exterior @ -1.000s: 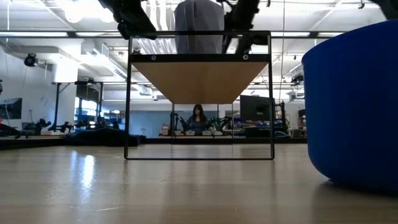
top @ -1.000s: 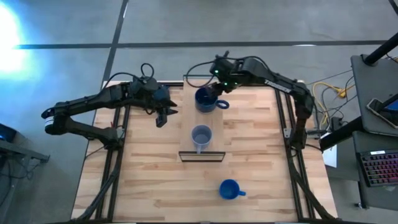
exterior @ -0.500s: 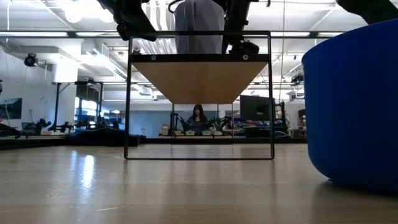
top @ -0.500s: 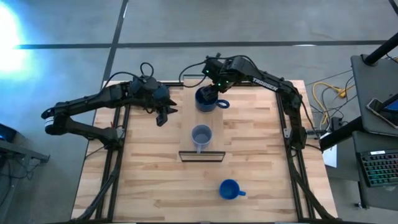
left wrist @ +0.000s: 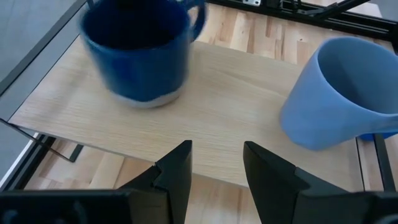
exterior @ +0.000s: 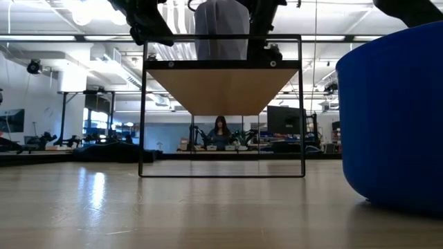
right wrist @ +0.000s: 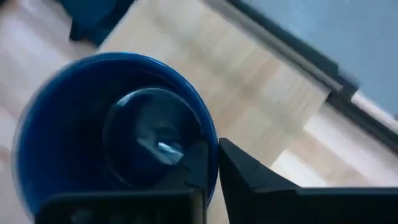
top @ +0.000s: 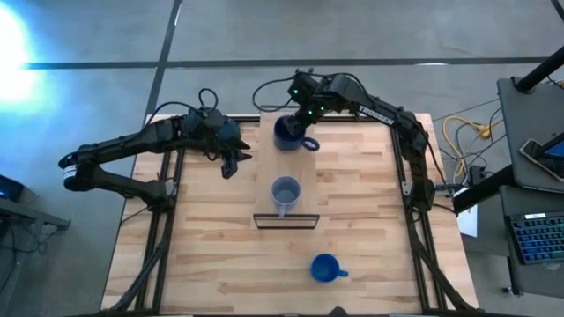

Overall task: Stack small to large cups/mugs on shelf
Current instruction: Adjust the blue mug on the shelf

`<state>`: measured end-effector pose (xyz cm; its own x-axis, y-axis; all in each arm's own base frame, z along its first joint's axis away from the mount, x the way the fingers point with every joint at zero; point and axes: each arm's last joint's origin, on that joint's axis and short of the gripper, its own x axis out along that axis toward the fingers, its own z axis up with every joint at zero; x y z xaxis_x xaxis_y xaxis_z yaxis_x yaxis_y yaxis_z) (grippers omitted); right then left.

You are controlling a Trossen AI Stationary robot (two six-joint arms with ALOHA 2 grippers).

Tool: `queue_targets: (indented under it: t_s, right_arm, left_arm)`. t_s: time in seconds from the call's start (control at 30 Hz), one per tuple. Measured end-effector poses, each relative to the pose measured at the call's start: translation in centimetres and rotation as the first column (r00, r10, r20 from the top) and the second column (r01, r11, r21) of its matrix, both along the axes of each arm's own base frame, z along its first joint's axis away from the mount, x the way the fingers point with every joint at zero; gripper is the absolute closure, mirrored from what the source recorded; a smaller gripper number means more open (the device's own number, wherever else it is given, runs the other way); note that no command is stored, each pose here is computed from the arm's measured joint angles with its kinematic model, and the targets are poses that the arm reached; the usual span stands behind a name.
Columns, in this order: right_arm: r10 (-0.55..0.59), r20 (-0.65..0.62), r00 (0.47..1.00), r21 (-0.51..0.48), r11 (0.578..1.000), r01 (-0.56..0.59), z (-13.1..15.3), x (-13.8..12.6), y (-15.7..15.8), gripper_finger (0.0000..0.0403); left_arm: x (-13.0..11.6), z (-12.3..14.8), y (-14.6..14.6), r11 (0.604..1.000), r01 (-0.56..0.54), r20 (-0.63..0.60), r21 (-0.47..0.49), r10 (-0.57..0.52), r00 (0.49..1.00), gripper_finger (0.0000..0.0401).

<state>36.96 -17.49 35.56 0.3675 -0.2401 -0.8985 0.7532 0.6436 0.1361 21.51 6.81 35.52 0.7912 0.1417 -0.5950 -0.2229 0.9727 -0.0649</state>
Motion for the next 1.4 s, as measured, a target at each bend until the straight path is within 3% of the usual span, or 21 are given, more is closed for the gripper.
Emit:
queue_targets:
  t_s: [0.33,0.5,0.67,0.87,1.4]
  right_arm:
    - [0.059,-0.007,0.998,-0.028,0.998,-0.059,-0.5,0.1,-1.2,0.0387]
    - [0.187,-0.015,0.982,-0.142,0.972,-0.187,-0.3,0.7,-1.7,0.0388]
    - [0.206,0.016,0.978,-0.221,0.955,-0.198,0.0,0.7,-3.2,0.0388]
    - [0.191,-0.005,0.982,-0.214,0.959,-0.188,-0.1,-0.5,-5.0,0.0388]
    - [0.34,-0.013,0.94,-0.212,0.918,-0.335,-0.8,-0.4,-5.9,0.038]
  left_arm:
    - [0.0,0.0,0.0,1.0,-0.015,0.003,-0.02,0.015,1.0,0.0271]
    - [0.0,0.0,0.0,1.0,-0.018,0.004,-0.022,0.018,1.0,0.0271]
    - [0.0,0.0,0.0,0.999,-0.032,0.006,-0.04,0.032,0.999,0.0271]
    - [0.0,0.0,0.1,0.997,-0.063,0.006,-0.05,0.063,0.998,0.0271]
    - [2.7,-1.6,1.0,0.995,-0.086,-0.052,-0.05,0.083,0.995,0.0271]
